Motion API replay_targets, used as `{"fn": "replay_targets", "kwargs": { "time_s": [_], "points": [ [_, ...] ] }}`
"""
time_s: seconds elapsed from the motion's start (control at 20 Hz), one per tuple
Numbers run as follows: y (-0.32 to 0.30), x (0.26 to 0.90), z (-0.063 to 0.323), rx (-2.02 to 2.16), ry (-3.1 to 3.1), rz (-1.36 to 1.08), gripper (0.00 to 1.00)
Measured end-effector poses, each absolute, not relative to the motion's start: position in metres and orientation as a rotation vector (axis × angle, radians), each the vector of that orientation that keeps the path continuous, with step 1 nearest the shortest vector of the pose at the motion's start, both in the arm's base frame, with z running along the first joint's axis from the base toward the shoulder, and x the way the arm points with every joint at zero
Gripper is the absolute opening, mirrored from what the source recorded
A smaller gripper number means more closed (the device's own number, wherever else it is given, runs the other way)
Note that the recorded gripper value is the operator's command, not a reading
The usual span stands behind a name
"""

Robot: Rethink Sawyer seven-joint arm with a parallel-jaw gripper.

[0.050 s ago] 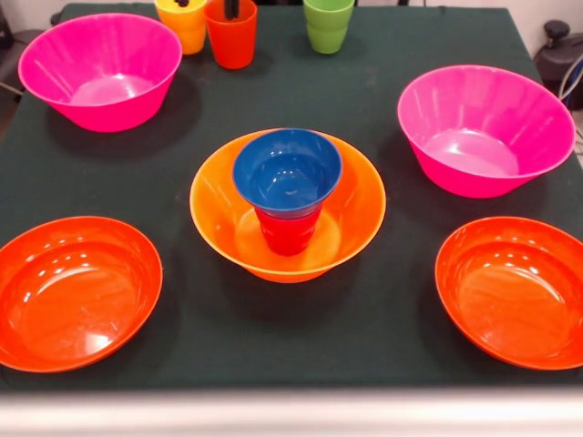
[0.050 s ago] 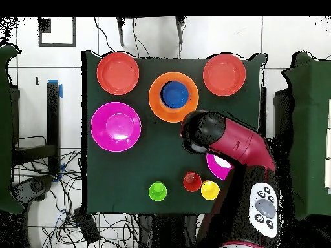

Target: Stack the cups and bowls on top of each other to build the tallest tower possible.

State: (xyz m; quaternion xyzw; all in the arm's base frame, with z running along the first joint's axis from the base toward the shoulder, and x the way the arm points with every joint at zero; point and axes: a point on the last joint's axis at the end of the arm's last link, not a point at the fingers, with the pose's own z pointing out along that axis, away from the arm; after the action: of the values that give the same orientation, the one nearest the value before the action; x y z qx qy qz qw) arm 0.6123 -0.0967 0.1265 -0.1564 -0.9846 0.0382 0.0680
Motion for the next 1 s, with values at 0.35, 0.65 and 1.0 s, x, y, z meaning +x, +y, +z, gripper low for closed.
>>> {"fn": "replay_targets", "kwargs": {
  "time_s": [0.35,0.65,1.0],
  "points": [
    [-0.083,0.592,0.108,-0.461,-2.960,0.100,1.00],
    [-0.076,0.573,0.092,-0.460,-2.954,0.103,1.00],
    [-0.068,0.555,0.079,-0.452,-2.944,0.109,1.00]
  ]
}}
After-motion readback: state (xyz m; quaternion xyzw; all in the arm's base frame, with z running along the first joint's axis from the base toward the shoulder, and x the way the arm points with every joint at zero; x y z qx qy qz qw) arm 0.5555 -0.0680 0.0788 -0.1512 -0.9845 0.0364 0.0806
